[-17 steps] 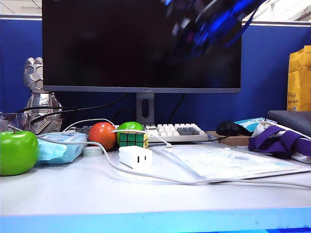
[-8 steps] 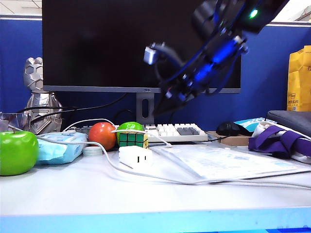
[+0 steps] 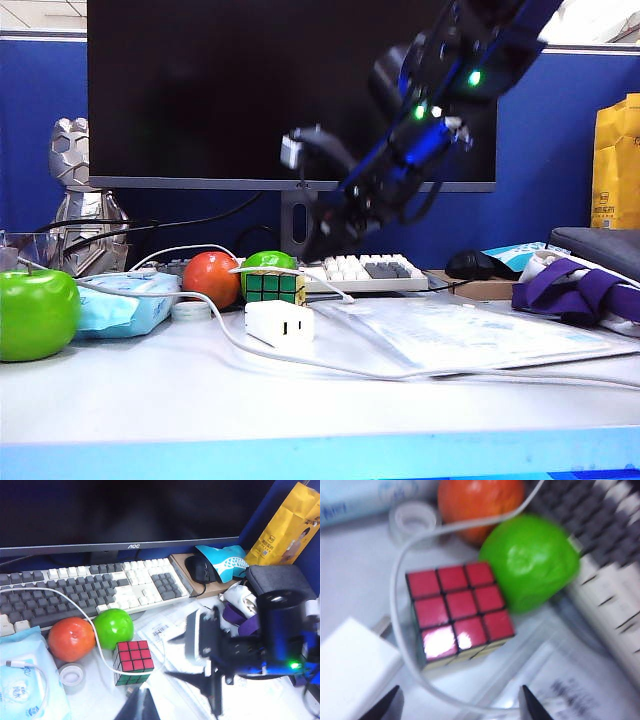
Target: Pick up the Type-C charging cable and the charging base, insert one end of the Type-C charger into the corresponding slot on the base, and finally place the plugged-in charger back on the table.
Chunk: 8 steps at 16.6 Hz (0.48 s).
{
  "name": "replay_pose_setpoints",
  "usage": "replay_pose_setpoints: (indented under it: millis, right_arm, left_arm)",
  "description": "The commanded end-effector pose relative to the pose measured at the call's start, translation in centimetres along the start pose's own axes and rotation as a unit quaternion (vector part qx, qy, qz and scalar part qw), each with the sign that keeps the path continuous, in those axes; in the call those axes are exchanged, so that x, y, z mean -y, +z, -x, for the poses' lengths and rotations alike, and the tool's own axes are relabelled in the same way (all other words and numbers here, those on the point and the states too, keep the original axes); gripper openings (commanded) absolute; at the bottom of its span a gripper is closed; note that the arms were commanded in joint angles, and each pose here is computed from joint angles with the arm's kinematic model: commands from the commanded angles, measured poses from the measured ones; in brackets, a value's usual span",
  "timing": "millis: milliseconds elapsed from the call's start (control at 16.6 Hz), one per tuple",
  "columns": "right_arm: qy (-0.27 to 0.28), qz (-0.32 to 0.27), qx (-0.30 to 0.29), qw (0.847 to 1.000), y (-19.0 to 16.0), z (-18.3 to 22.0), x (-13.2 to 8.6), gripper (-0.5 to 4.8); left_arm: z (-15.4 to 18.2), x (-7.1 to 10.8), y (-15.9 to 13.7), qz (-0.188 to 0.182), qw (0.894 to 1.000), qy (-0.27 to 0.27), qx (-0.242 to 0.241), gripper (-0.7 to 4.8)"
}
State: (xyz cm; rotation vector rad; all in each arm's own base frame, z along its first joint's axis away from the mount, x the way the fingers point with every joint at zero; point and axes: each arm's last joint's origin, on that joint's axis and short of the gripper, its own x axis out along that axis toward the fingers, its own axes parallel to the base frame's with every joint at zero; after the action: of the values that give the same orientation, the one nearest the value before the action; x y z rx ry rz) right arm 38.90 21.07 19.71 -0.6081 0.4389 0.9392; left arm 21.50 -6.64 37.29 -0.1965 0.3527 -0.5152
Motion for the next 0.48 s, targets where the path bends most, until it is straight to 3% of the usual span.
replay_pose_setpoints:
  millis: [60,181,302,363,423,483]
  right_arm:
    - [0.008,-0.001,-0.008,1.000,-0.7,-1.0,-0.2,3.04]
    - [0.014,-0.005,-0.018,1.000,-1.4,-1.9,-0.4,3.01]
    - [0.012,-0.004,-0.016,1.000,-1.6,-2.2,-0.4,1.87]
    - [-0.009,-0.002,-0.022,1.000,-1.5,-2.2,-0.2,0.69]
    - [-0.027,0.000,-0.032,0.999,-1.4,-2.2,-0.1,-0.04]
    - [-0.027,0.000,-0.031,0.999,-1.4,-2.2,-0.1,-0.04]
  left_arm:
    - [0.2,0.1,0.4,-0.004,1.000,-0.005,0.013,-0.05]
    - [0.2,0.1,0.4,-0.004,1.000,-0.005,0.012,-0.05]
    - [0.2,0.1,0.3,-0.004,1.000,-0.005,0.011,-0.05]
    - [0.2,0.1,0.3,-0.003,1.000,-0.004,0.009,-0.05]
    - [0.2,0.1,0.2,-0.002,1.000,-0.004,0.006,-0.05]
    - [0.2,0.1,0.2,-0.002,1.000,-0.004,0.004,-0.05]
